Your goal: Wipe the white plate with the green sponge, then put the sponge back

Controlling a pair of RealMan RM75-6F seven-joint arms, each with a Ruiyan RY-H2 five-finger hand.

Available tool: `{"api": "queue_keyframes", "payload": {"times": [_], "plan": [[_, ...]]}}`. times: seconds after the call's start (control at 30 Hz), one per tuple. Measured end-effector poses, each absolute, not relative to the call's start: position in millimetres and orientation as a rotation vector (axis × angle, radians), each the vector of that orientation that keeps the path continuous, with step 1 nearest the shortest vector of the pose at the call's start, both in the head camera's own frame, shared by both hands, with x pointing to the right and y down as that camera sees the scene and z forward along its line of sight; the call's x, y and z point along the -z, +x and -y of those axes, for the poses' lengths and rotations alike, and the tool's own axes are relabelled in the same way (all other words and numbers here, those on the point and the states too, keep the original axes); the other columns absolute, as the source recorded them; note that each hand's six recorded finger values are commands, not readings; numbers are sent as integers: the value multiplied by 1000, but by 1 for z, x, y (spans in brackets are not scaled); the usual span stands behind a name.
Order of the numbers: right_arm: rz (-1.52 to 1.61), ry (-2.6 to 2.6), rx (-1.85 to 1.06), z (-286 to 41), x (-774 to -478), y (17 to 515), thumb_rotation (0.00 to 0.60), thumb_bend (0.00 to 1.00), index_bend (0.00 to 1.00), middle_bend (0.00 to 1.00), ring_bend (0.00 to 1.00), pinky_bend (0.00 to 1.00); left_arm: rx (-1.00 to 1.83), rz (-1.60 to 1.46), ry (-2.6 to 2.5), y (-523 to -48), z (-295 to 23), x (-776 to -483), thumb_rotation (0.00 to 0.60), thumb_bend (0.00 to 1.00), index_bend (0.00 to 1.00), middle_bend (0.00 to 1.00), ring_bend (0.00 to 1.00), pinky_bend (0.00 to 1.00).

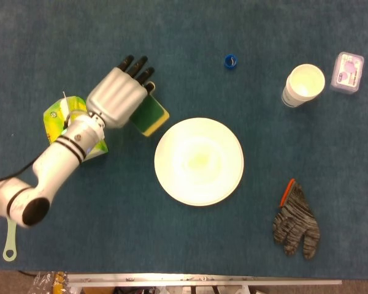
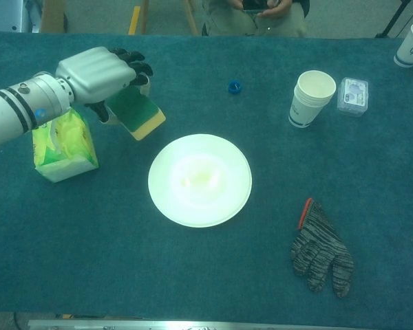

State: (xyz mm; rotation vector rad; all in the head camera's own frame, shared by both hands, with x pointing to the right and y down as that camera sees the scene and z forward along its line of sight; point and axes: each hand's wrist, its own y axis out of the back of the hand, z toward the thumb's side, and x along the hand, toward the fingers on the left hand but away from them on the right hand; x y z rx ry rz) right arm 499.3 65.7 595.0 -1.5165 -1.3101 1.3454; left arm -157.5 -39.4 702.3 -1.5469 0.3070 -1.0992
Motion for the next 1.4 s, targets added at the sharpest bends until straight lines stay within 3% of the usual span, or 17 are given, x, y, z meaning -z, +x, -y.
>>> {"api": "queue_keyframes", "payload": {"times": [0.5, 1.0, 1.4], "plan": [[1312, -1521, -1334, -67, -593, 499, 600, 199, 0, 22, 0, 212, 960, -169, -1703, -126, -39, -689, 600, 215, 433, 133, 0, 82], [1314, -1521, -1339, -66, -594, 500, 600, 199, 0, 22, 0, 212, 893, -73, -1817, -82, -69, -700, 600, 215, 429, 130, 0, 82], [1319, -1513, -1344, -65, -594, 503, 600, 199, 0, 22, 0, 212, 903, -27, -1830, -60, -75, -719, 600, 216, 428, 129, 0, 82]]}}
